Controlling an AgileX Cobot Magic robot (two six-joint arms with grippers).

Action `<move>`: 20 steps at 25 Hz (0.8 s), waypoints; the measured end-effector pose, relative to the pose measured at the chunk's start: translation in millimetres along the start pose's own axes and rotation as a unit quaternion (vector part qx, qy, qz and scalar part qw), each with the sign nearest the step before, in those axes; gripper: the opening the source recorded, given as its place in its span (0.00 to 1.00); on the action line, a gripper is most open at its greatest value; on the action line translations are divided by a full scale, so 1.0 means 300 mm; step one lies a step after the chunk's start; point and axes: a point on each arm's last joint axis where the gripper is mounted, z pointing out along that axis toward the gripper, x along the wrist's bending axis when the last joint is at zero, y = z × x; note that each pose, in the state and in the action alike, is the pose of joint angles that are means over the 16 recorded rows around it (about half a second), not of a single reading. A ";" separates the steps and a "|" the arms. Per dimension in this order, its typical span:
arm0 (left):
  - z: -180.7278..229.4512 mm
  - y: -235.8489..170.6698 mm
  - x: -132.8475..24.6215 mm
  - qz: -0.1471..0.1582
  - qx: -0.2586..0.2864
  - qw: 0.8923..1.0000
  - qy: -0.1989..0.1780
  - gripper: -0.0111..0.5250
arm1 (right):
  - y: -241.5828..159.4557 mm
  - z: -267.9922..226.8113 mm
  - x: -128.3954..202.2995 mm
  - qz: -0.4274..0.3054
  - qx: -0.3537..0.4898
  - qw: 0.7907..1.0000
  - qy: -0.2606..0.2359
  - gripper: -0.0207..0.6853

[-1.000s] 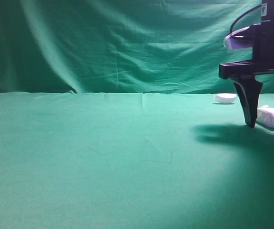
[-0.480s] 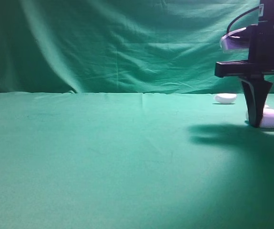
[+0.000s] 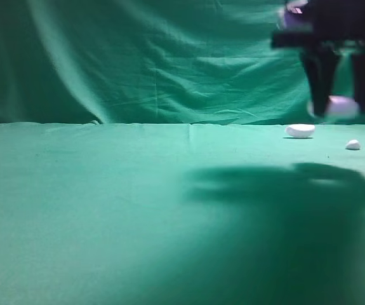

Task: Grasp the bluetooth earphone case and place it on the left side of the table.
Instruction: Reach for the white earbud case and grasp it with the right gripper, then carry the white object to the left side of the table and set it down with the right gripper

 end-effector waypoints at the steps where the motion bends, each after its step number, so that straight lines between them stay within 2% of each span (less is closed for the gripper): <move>1: 0.000 0.000 0.000 0.000 0.000 1.000 0.000 0.02 | 0.013 -0.026 0.029 -0.014 -0.008 1.000 0.009 0.49; 5: 0.000 0.000 0.000 0.000 0.000 1.000 0.000 0.02 | 0.054 -0.119 0.181 -0.084 -0.047 0.994 0.053 0.49; 10: 0.000 0.000 0.000 0.000 0.000 1.000 0.000 0.02 | 0.073 -0.162 0.429 -0.182 -0.087 0.975 0.093 0.49; 16: 0.000 0.000 0.000 0.000 0.000 1.000 0.000 0.02 | 0.070 -0.091 0.709 -0.277 -0.109 0.949 0.109 0.49; 20: 0.000 0.000 0.000 0.000 0.000 1.000 0.000 0.02 | 0.070 0.003 0.833 -0.309 -0.112 0.938 0.109 0.49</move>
